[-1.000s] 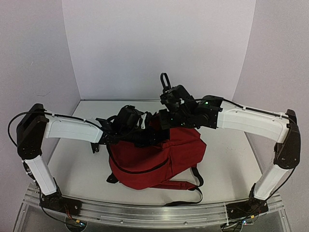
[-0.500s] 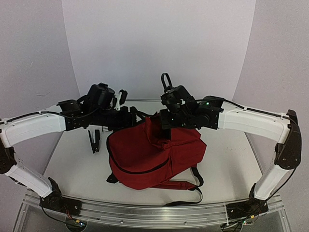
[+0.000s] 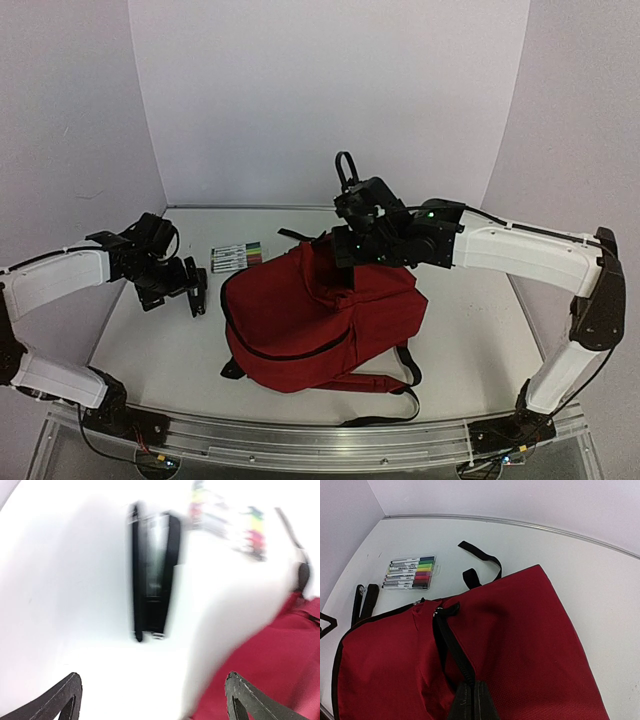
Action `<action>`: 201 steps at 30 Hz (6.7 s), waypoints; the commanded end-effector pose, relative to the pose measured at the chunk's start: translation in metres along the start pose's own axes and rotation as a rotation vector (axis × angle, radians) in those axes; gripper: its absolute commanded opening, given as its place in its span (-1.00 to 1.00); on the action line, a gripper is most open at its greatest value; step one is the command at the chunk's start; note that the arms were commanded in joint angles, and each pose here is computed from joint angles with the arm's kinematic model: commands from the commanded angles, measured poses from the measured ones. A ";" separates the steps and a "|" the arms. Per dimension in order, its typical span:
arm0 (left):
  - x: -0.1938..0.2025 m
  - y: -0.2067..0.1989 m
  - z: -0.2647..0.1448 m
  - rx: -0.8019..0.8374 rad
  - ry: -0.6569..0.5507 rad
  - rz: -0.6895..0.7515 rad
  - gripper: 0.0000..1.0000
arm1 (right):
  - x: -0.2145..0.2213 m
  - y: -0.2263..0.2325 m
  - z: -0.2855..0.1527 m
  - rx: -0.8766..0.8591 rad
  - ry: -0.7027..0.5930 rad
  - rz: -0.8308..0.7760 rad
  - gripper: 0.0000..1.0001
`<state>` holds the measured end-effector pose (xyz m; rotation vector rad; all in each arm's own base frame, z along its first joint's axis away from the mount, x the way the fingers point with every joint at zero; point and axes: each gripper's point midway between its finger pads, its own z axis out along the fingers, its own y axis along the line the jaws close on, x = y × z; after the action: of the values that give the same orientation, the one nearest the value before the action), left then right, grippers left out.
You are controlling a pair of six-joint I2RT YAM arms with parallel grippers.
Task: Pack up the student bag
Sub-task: Pick up the stationery from the center of the board, then place the stationery in the student bag, then adjust the student bag at the center of the board.
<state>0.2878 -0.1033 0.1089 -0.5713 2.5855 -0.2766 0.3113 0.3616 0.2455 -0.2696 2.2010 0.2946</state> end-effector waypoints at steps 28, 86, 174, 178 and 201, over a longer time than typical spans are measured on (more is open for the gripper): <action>-0.009 -0.008 0.109 -0.112 0.122 0.146 -0.20 | -0.023 0.005 -0.016 -0.051 -0.067 0.064 -1.00; 0.118 -0.305 -0.115 0.982 0.460 0.442 -0.62 | -0.027 0.019 -0.013 -0.099 -0.054 0.059 -1.00; 0.100 -0.259 -0.122 0.765 0.158 0.460 0.44 | -0.020 0.005 -0.013 -0.053 -0.074 0.102 -1.00; 0.091 -0.242 -0.133 0.759 0.150 0.447 0.51 | -0.017 0.006 -0.010 -0.055 -0.064 0.106 -1.00; -0.044 -0.174 -0.121 0.695 0.010 0.289 0.65 | 0.001 -0.028 -0.008 0.037 -0.038 0.116 -1.00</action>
<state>0.3057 -0.2569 0.2658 0.1417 2.3675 -0.9518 0.2981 0.3765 0.2274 -0.2585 2.2481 0.4361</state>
